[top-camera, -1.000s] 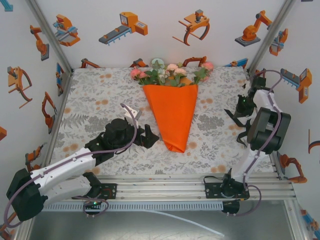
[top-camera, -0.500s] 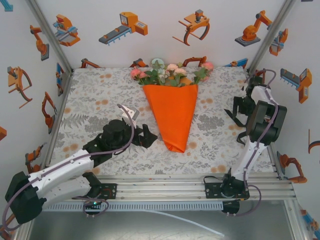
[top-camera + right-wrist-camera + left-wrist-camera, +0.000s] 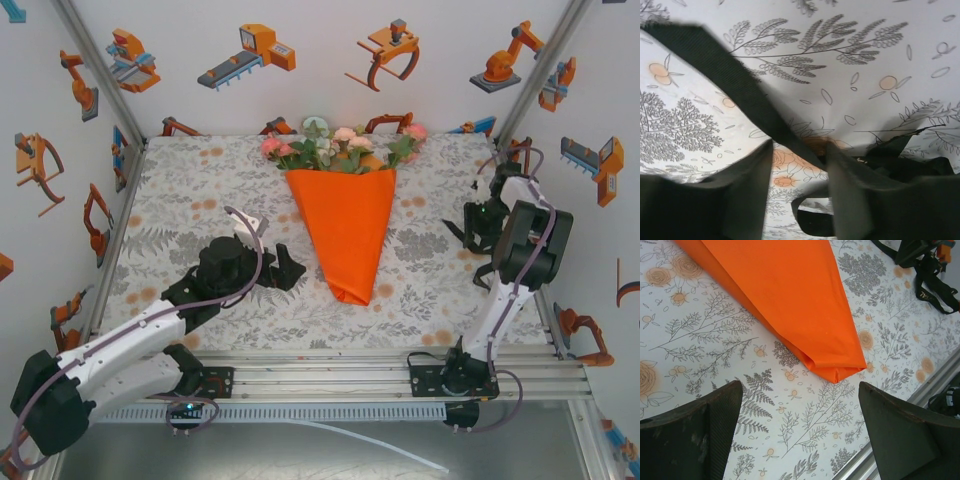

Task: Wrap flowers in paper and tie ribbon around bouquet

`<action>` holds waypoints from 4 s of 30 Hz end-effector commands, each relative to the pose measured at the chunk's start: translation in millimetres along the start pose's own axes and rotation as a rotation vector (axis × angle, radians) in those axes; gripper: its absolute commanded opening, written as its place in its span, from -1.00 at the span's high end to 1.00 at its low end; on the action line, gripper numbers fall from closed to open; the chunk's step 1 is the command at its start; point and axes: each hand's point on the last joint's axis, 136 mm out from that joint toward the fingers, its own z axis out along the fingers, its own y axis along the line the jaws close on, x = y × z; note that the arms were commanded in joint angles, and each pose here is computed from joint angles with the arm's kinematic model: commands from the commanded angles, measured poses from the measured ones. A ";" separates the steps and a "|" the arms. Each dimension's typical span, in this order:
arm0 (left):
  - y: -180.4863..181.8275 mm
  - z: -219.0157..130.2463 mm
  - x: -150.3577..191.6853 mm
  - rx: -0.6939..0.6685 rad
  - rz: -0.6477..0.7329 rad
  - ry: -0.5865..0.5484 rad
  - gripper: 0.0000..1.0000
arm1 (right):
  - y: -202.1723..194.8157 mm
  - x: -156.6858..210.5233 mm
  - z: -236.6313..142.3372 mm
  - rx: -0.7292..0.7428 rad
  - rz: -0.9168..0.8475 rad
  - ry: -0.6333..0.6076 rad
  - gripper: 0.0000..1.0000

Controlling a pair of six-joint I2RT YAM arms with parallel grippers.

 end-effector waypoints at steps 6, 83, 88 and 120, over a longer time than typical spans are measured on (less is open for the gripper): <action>-2.0 -5.3 -4.6 0.023 -0.010 -0.023 -0.78 | 32.6 -12.0 -39.2 -0.114 -0.040 -0.108 1.00; 39.1 23.2 -138.0 -0.122 -0.613 -0.285 1.00 | 213.1 24.9 -227.6 -0.241 0.106 -0.682 -0.20; 59.7 -0.4 -140.8 -0.181 -0.601 -0.317 1.00 | 144.8 57.3 -167.3 -0.095 0.276 -0.525 -0.19; 94.4 -24.5 -128.4 -0.270 -0.652 -0.314 1.00 | 51.1 115.2 -0.1 -0.035 1.098 -0.018 -0.13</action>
